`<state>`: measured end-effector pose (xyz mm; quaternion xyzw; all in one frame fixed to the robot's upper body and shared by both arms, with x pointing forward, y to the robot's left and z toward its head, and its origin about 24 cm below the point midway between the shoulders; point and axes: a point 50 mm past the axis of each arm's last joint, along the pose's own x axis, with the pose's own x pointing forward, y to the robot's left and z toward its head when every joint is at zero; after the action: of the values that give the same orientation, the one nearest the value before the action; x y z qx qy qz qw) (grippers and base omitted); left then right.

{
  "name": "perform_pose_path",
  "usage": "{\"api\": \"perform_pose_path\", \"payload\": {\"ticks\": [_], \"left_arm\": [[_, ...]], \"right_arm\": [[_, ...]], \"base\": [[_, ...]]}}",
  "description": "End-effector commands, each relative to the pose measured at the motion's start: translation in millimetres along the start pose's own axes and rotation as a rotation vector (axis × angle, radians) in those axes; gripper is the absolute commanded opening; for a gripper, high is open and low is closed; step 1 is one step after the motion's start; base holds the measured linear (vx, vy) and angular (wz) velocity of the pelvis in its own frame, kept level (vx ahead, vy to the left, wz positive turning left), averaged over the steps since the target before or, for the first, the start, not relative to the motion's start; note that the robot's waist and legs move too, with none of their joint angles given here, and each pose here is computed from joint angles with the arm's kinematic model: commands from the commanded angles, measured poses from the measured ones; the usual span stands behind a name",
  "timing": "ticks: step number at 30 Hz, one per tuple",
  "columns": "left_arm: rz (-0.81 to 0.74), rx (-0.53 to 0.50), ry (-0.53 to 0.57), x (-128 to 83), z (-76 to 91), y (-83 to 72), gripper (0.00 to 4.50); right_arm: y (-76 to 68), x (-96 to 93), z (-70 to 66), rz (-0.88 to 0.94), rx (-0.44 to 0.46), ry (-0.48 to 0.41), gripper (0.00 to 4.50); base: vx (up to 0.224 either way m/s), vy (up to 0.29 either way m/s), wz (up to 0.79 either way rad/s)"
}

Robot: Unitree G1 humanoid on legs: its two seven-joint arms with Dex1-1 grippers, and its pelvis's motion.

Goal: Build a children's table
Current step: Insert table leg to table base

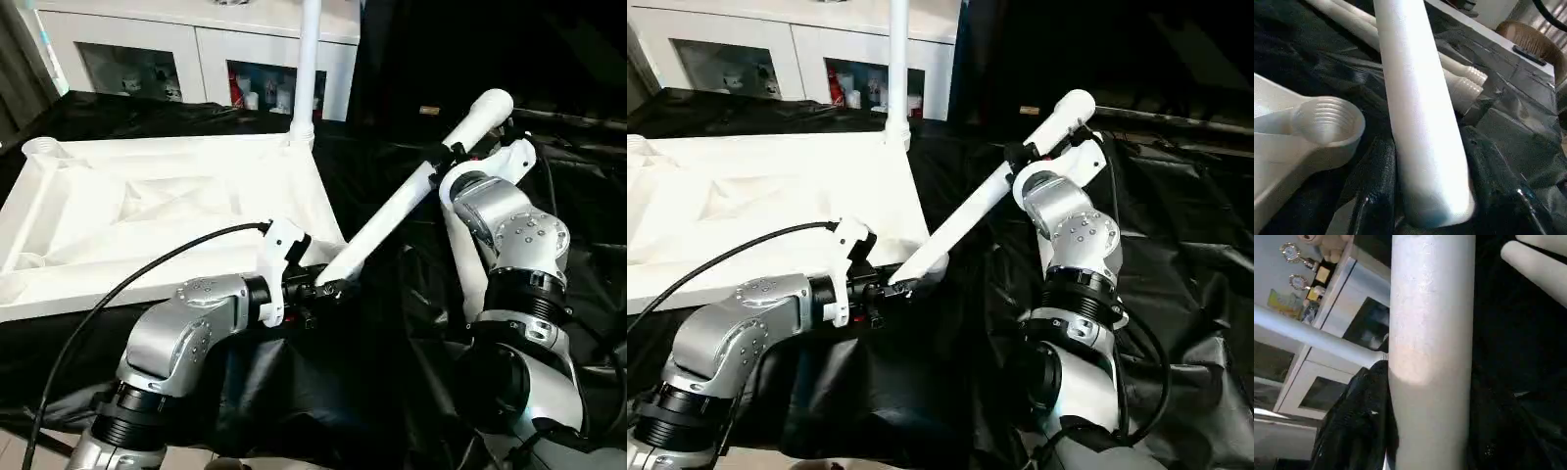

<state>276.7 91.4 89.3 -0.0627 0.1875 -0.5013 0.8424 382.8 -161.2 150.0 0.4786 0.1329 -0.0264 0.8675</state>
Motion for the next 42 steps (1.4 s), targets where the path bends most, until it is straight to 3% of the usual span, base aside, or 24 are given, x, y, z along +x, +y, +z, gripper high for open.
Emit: {"api": "perform_pose_path", "payload": {"ticks": [1,3,12,14,17,18,22,23,28,42], "left_arm": [[-0.058,0.030,-0.048,3,14.8,-5.9,1.56],[-0.053,0.029,-0.054,2,15.8,-4.9,1.54],[-0.026,0.025,-0.092,-4,22.4,0.9,1.41],[-0.010,0.022,-0.110,-7,25.3,4.6,1.40],[0.011,0.016,-0.131,-12,28.4,9.1,1.39],[0.015,0.014,-0.136,-13,29.1,10.0,1.39],[0.032,0.005,-0.155,-16,31.9,14.0,1.38],[0.041,0.001,-0.164,-18,33.6,16.3,1.38],[0.066,-0.004,-0.181,-23,36.8,22.1,1.38],[0.192,-0.004,-0.218,-48,45.8,48.7,1.38]], "right_arm": [[0.4,-0.4,1.7,0.008,-0.078,-0.003,1.70],[0.6,-0.4,1.1,0.012,-0.084,-0.002,2.40],[3.4,-1.6,-4.4,0.062,-0.109,0.034,2.90],[2.5,-2.3,-6.1,0.071,-0.120,0.049,3.26],[0.9,-3.5,-7.6,0.080,-0.134,0.065,3.37],[0.4,-3.8,-8.0,0.083,-0.137,0.070,3.66],[-1.0,-5.6,-9.9,0.098,-0.152,0.090,3.85],[-1.8,-6.8,-10.8,0.105,-0.159,0.099,4.10],[-3.5,-9.8,-12.0,0.123,-0.178,0.119,4.47],[-14.6,-35.6,-4.3,0.243,-0.298,0.172,4.50]], "base": [[0.000,0.000,0.00],[0.000,0.000,0.00],[0.000,0.000,0.00],[0.000,0.000,0.00],[0.000,0.000,0.00],[0.000,0.000,0.00],[0.000,0.000,0.00],[0.000,0.000,0.00],[0.000,0.000,0.00],[0.000,0.000,0.00]]}}
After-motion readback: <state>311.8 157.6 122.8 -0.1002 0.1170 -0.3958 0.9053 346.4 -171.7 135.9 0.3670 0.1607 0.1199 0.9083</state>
